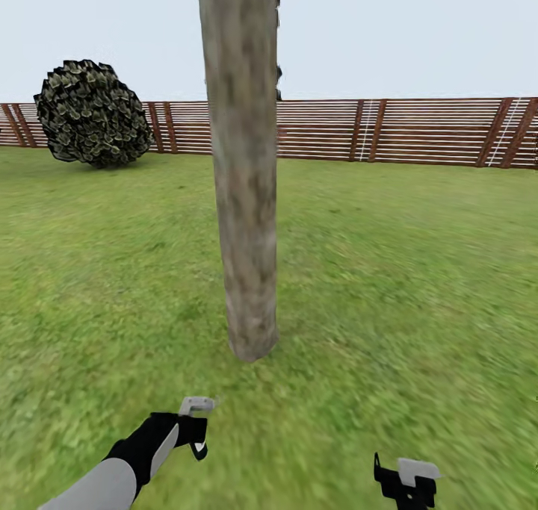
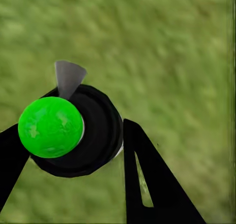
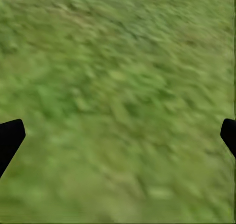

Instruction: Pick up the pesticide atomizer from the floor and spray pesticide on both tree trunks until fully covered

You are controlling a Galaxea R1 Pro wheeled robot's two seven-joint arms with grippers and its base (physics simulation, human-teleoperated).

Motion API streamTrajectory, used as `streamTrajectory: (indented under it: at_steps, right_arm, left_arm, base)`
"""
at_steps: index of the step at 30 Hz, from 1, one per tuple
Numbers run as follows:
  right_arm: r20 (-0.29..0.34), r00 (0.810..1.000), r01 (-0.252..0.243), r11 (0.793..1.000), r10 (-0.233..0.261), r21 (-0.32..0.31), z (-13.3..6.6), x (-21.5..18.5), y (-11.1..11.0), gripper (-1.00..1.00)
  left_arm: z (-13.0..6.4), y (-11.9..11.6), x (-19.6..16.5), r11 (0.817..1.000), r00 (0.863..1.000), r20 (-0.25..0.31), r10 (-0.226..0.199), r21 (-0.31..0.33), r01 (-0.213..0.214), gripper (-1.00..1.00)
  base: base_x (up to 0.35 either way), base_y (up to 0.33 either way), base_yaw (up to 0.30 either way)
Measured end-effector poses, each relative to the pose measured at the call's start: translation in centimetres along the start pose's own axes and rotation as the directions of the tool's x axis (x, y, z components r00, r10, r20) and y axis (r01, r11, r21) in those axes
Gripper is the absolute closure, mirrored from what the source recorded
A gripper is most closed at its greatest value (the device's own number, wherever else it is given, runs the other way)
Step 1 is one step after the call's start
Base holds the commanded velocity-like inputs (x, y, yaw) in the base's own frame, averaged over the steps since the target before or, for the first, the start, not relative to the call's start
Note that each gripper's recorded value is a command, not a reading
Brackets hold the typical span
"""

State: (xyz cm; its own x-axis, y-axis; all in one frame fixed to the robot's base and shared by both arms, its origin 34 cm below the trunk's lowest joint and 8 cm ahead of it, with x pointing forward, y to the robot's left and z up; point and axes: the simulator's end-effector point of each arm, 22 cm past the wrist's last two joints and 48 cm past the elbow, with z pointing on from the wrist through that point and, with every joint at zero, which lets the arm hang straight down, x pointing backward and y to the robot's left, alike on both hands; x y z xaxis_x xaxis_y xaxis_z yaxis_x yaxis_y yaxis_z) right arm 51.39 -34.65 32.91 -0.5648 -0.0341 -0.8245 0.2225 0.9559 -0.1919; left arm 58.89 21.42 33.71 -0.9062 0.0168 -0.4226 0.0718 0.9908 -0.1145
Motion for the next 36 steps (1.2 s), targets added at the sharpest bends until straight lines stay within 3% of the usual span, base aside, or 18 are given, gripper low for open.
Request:
streamTrajectory:
  at_steps: [6,7,9,26,31,33,36]
  right_arm:
    - [0.000,1.000,0.000,1.000,0.000,0.001,0.0,0.0,0.0,-1.00]
    - [-0.004,1.000,0.002,1.000,-0.002,-0.001,0.0,0.1,-0.1,-1.00]
    - [-0.005,1.000,0.004,1.000,-0.004,-0.004,0.0,0.2,0.0,-1.00]
    - [-0.003,1.000,0.005,1.000,-0.005,-0.006,0.0,0.2,0.0,-1.00]
    - [-0.003,1.000,0.005,1.000,-0.006,-0.007,0.0,0.1,0.1,-1.00]
    - [-0.002,1.000,0.006,1.000,-0.006,-0.007,0.0,0.1,0.1,-1.00]
    - [-0.002,1.000,0.006,1.000,-0.006,-0.007,0.0,0.1,0.1,-1.00]
  left_arm:
    - [0.0,0.2,0.1,1.000,1.000,-0.002,0.004,-0.004,-0.004,1.00]
    - [-0.2,0.4,-1.6,0.996,0.999,0.028,0.041,-0.086,-0.039,1.00]
    - [-0.3,0.7,-1.6,0.994,0.998,0.028,0.054,-0.098,-0.051,1.00]
    - [-0.5,0.2,-2.9,0.994,0.997,0.062,0.053,-0.094,-0.047,1.00]
    - [-0.6,-3.3,-4.5,0.998,0.995,0.089,0.053,-0.046,-0.049,1.00]
    - [-1.4,-6.3,-8.0,0.998,0.989,0.133,0.057,-0.009,-0.056,1.00]
    - [-2.2,-6.8,-10.9,0.998,0.983,0.169,0.067,-0.008,-0.066,1.00]
  base:
    - [0.228,-0.136,-0.208]
    - [-0.001,0.000,0.000]
    - [0.000,0.000,0.000]
    - [-0.037,0.000,0.000]
    - [-0.045,0.000,0.000]
    - [-0.004,0.000,0.000]
    - [-0.001,0.000,0.000]
